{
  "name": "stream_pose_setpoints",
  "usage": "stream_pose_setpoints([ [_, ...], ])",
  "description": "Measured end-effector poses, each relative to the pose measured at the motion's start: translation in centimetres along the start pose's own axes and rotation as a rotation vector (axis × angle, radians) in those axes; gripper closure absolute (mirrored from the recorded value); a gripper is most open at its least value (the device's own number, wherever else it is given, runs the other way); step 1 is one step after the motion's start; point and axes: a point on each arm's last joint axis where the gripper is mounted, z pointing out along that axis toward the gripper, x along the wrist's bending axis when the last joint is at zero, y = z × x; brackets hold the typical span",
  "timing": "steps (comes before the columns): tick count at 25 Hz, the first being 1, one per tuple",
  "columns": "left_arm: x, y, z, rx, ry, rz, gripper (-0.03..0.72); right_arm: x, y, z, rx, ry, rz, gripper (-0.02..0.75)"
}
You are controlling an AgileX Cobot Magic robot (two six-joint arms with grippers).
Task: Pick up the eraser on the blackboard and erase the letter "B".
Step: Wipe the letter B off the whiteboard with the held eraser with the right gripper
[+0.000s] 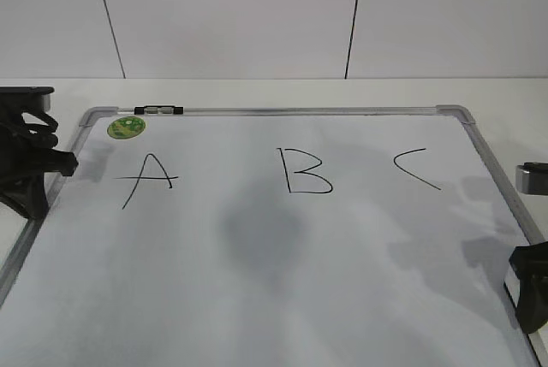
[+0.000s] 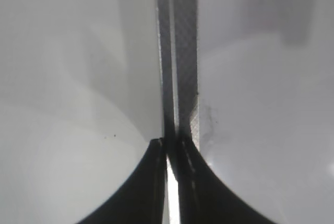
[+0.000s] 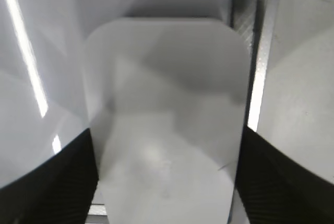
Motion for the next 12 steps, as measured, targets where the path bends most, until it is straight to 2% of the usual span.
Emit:
stream_pose_setpoints([
  [6, 0.00, 0.00, 0.00, 0.000, 0.000, 0.000, 0.664, 0.00, 0.02, 0.05, 0.002, 0.000, 0.005, 0.134],
  [12, 0.00, 0.00, 0.00, 0.000, 0.000, 0.000, 0.664, -0.01, 0.01, 0.05, 0.002, -0.002, 0.003, 0.178],
])
